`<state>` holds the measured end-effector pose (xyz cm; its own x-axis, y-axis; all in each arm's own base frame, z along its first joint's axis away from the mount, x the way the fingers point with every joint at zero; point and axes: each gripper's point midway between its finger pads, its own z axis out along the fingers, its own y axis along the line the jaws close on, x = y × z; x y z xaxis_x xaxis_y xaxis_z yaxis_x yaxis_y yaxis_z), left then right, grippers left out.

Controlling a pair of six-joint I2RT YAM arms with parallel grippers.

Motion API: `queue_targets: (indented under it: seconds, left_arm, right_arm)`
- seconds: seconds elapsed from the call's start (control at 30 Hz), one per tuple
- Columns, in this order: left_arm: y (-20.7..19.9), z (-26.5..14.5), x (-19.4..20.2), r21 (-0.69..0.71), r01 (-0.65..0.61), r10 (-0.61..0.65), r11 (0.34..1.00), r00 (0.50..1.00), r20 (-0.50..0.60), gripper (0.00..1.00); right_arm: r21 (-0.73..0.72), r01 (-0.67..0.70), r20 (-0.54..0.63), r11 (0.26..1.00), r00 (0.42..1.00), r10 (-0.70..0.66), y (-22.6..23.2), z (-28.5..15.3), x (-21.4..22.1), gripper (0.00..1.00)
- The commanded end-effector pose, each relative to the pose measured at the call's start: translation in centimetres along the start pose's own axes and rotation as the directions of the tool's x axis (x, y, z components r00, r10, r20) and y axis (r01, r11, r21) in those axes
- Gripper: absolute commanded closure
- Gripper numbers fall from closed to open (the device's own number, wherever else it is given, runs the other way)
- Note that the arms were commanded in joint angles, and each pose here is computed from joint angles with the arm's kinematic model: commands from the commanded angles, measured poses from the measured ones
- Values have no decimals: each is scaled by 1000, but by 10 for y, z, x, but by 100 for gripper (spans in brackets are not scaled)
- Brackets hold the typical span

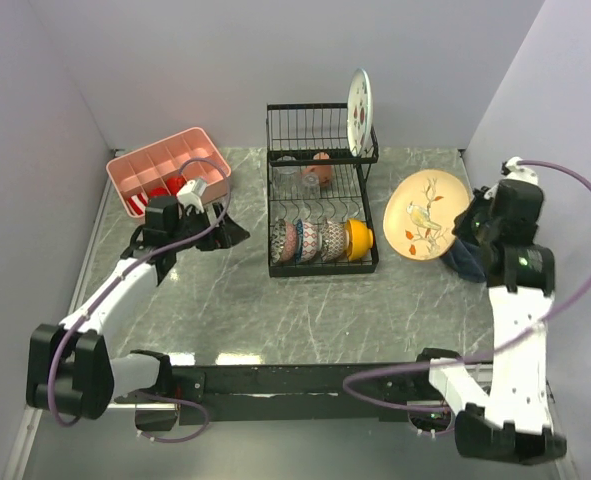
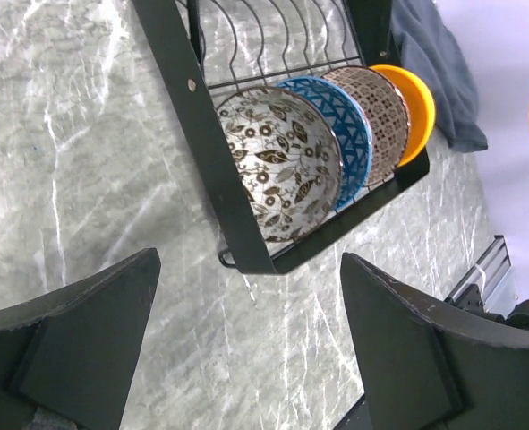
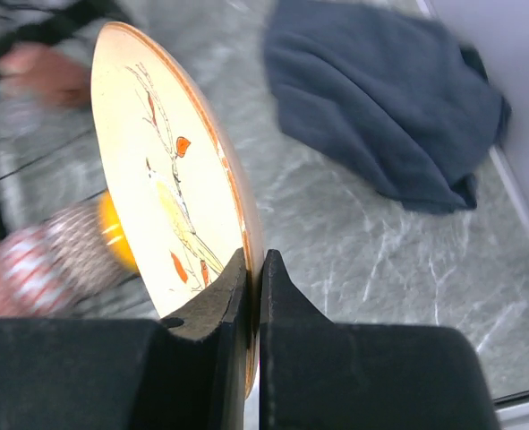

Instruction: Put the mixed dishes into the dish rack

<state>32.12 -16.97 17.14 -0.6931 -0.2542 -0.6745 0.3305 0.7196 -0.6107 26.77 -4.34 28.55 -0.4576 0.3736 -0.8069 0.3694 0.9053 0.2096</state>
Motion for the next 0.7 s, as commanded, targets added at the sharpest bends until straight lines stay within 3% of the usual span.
queue_targets:
  seconds: [0.0,0.1,0.23,0.43,0.53,0.63,0.67]
  left_arm:
    - [-16,-12,-9,64,-28,23,998,996,87,12]
    - [-17,-15,-8,68,-28,21,997,994,107,12]
    - [-15,-18,-12,55,-36,29,998,992,123,12]
    - [-5,-25,-16,21,-27,24,999,990,140,12]
    - [1,-30,-16,5,-13,12,1000,988,152,12]
    - [7,-34,-17,-6,9,-8,1000,985,170,12]
    - [9,-35,-18,-6,19,-17,1000,984,176,12]
  right_arm:
    - [-166,87,233,982,971,-47,33,-70,-63,100]
    - [-294,160,300,942,952,-68,61,-97,-82,100]
    - [-483,259,347,837,933,-89,108,-132,-101,100]
    - [-554,355,432,753,896,-104,153,-149,-138,100]
    - [-525,391,491,756,865,-107,174,-149,-160,100]
    - [-458,398,549,795,830,-99,194,-142,-187,100]
    - [-385,381,561,841,820,-114,196,-125,-199,100]
